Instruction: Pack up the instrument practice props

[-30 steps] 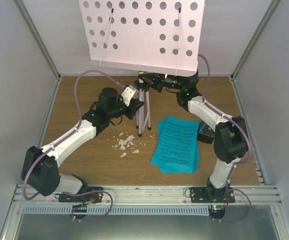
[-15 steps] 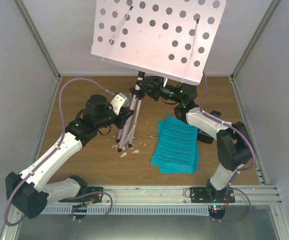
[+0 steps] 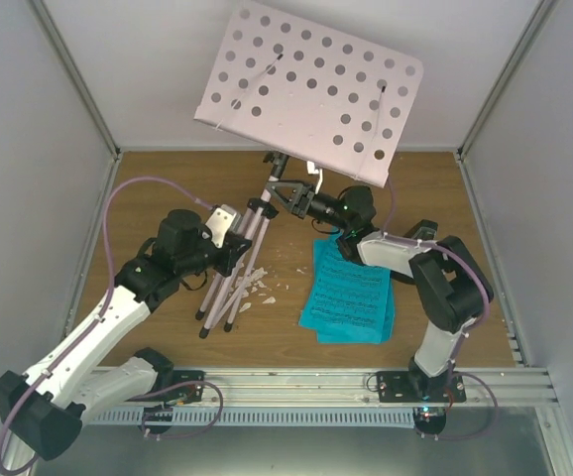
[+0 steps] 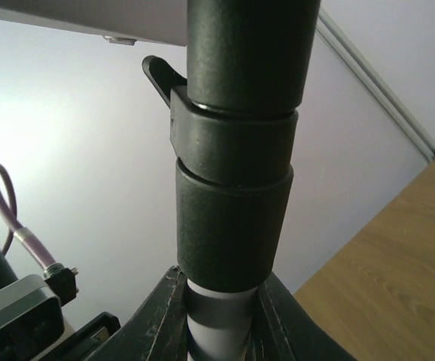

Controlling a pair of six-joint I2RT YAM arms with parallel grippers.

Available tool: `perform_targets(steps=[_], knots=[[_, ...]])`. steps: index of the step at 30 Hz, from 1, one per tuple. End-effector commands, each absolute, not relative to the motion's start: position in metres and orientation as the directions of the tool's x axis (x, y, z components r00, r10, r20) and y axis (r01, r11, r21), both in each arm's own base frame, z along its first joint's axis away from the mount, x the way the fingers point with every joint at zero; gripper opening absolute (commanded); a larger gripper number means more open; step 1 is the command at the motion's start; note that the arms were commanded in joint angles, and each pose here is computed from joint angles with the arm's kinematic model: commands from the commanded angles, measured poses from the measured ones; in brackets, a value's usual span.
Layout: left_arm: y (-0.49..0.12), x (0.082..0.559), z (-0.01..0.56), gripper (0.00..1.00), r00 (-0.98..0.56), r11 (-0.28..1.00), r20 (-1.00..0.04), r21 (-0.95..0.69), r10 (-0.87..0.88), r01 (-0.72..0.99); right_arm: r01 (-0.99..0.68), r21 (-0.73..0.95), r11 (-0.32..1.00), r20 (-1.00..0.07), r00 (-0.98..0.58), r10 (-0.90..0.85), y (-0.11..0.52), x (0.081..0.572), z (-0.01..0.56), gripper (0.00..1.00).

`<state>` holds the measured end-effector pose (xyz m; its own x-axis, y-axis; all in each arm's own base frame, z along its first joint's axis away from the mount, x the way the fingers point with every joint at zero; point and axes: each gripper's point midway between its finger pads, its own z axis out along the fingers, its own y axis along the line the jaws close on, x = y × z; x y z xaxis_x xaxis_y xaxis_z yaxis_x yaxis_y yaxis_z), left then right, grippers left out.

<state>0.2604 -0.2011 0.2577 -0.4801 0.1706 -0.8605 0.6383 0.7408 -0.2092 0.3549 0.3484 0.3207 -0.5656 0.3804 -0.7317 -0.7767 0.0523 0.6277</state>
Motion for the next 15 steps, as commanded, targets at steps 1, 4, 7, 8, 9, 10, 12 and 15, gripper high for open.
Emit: perform_targets(steps=[1,4,7,8,9,10,12,15], knots=[[-0.221,0.250,0.362,0.00,-0.185,0.622,-0.982,-0.162,-0.028,0.766,-0.803,0.592,0.067,-0.732,-0.501,0.463,0.345,0.359,0.316,0.01],[-0.223,0.248,0.353,0.00,-0.214,0.611,-0.976,-0.185,-0.025,0.770,-0.763,0.643,0.064,-0.699,-0.550,0.457,0.348,0.363,0.299,0.01],[-0.223,0.248,0.345,0.00,-0.239,0.609,-0.971,-0.203,-0.022,0.767,-0.725,0.684,0.079,-0.677,-0.591,0.438,0.352,0.365,0.282,0.01],[-0.224,0.247,0.342,0.00,-0.247,0.608,-0.969,-0.209,-0.022,0.766,-0.709,0.699,0.093,-0.670,-0.605,0.430,0.354,0.366,0.276,0.01],[-0.224,0.247,0.338,0.00,-0.259,0.606,-0.966,-0.217,-0.019,0.765,-0.691,0.714,0.108,-0.662,-0.619,0.422,0.354,0.368,0.269,0.01],[-0.225,0.247,0.334,0.00,-0.270,0.605,-0.963,-0.225,-0.018,0.764,-0.673,0.730,0.121,-0.652,-0.633,0.417,0.354,0.369,0.263,0.00],[-0.225,0.248,0.326,0.00,-0.292,0.606,-0.956,-0.243,-0.018,0.757,-0.641,0.755,0.138,-0.632,-0.656,0.414,0.353,0.371,0.251,0.00],[-0.225,0.250,0.312,0.00,-0.326,0.616,-0.945,-0.268,-0.019,0.741,-0.595,0.790,0.148,-0.598,-0.694,0.400,0.355,0.372,0.234,0.00]])
